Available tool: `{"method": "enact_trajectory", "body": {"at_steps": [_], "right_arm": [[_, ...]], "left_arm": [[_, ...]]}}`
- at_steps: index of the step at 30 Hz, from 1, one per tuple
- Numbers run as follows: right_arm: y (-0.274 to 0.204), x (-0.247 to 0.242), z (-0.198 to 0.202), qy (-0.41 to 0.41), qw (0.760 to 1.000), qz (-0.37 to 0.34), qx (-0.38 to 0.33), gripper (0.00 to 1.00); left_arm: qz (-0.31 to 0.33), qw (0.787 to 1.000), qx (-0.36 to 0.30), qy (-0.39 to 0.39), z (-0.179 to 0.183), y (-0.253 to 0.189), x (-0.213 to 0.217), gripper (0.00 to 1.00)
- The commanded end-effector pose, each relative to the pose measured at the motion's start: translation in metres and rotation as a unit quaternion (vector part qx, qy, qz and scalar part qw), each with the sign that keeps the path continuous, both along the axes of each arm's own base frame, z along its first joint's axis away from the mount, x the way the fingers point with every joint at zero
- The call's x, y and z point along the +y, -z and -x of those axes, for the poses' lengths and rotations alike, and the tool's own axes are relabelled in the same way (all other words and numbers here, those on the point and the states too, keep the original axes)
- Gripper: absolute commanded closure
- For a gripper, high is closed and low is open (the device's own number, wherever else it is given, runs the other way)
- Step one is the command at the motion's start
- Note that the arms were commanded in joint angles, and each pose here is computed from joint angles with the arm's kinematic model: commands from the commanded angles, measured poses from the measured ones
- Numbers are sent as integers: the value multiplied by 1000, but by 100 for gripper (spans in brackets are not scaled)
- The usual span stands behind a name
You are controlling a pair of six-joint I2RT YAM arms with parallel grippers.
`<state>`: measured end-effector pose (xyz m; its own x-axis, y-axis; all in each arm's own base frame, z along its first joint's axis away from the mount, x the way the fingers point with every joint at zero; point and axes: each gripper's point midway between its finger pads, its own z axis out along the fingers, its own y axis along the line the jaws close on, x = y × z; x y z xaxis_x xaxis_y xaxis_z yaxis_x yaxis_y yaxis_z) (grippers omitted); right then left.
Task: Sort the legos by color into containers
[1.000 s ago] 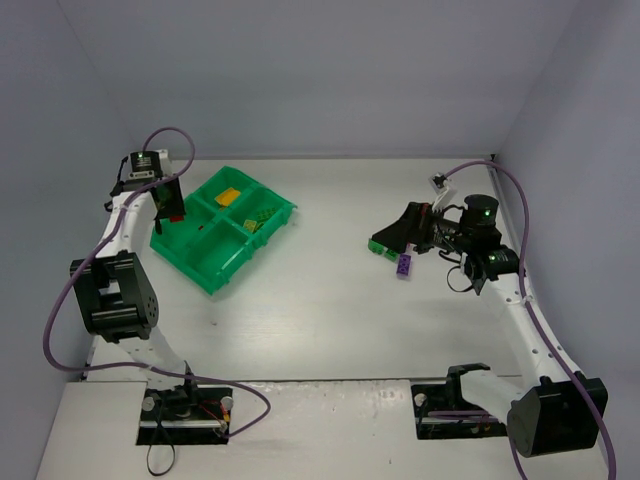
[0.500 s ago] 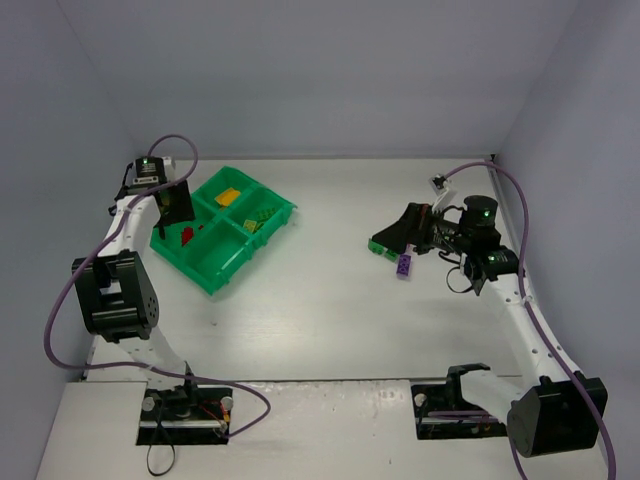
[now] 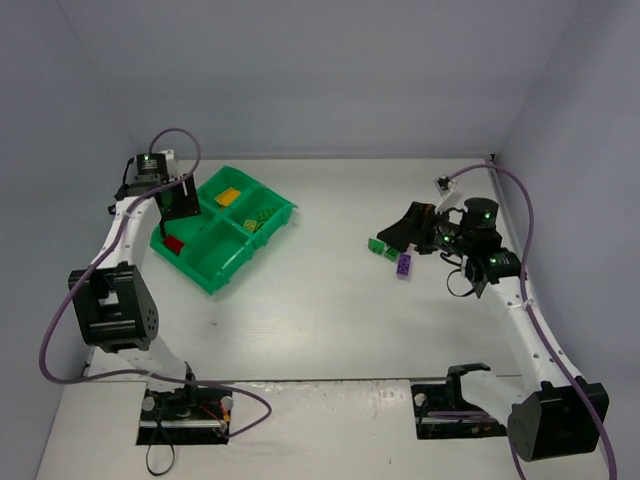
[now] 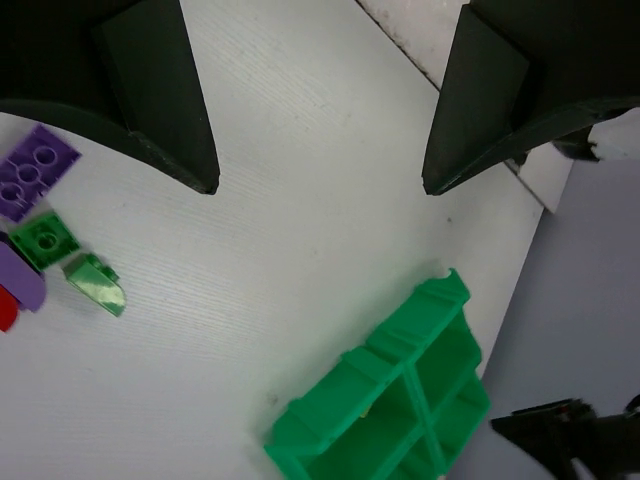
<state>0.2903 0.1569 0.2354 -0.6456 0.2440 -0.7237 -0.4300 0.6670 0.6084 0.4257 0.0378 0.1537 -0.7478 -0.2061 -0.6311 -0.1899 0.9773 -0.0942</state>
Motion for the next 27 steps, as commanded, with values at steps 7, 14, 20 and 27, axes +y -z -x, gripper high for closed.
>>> {"method": "enact_trajectory", "body": {"at_steps": [7, 14, 20, 27], "right_arm": [[44, -65, -34, 221, 968, 94, 75, 42], [87, -93, -38, 295, 932, 151, 148, 34], [93, -94, -37, 302, 929, 145, 160, 34], [84, -94, -26, 292, 937, 126, 146, 37]], "left_arm": [[17, 981, -127, 148, 26, -112, -118, 36], [53, 958, -130, 251, 65, -117, -206, 36], [68, 927, -143, 340, 87, -105, -298, 23], [26, 853, -143, 501, 69, -76, -379, 22]]}}
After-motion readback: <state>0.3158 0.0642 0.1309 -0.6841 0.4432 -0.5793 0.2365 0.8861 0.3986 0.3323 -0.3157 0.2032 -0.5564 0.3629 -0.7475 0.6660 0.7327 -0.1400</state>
